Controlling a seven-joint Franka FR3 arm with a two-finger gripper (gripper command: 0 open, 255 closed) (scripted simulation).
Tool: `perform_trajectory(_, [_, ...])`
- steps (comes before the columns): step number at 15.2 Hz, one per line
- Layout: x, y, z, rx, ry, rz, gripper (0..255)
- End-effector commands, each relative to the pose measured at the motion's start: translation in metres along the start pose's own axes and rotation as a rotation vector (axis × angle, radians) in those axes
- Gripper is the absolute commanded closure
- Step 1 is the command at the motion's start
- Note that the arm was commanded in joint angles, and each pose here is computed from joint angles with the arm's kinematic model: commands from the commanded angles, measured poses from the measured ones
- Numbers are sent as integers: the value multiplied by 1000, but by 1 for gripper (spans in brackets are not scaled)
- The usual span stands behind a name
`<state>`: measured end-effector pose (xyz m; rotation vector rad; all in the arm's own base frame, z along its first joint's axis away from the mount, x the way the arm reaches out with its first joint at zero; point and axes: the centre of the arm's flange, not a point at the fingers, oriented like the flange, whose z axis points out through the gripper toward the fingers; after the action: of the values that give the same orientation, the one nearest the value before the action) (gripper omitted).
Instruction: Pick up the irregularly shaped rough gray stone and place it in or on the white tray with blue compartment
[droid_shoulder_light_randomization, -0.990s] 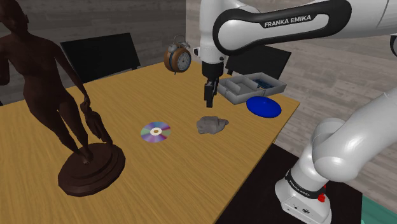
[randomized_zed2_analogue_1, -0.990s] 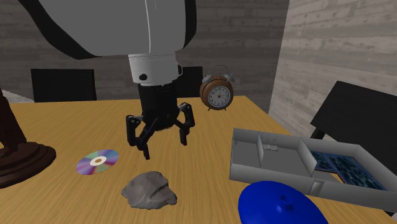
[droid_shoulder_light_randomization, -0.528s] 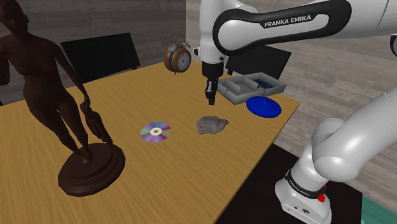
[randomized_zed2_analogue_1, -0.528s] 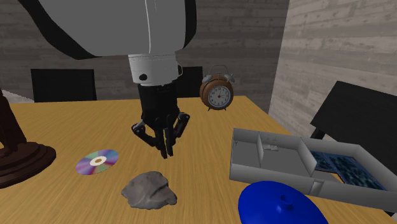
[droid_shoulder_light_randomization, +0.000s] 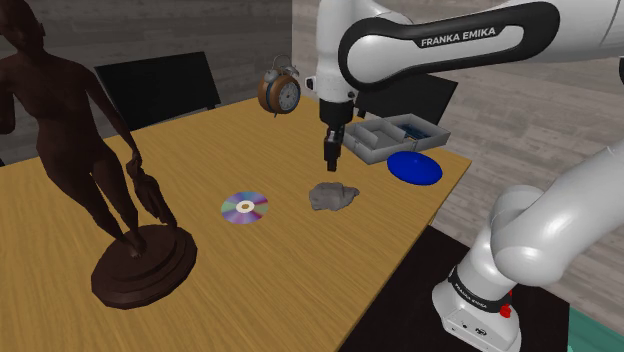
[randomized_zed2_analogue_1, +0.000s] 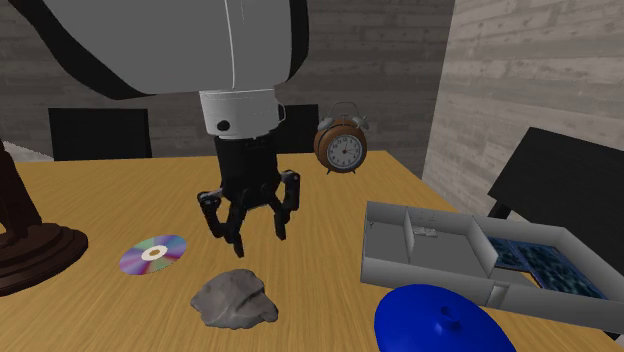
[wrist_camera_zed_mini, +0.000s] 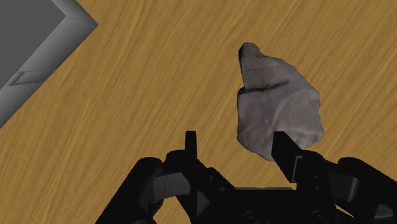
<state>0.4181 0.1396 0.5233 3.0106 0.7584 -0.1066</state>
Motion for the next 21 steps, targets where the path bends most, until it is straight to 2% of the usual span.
perform_trajectory(1, [-18,-13,8,-12,33,-55,0])
perform_trajectory(6, [-78,-49,42,-48,134,-228,0])
perform_trajectory(14, [-73,-48,81,-48,134,-228,0])
perform_trajectory(21, [-73,-48,81,-48,134,-228,0])
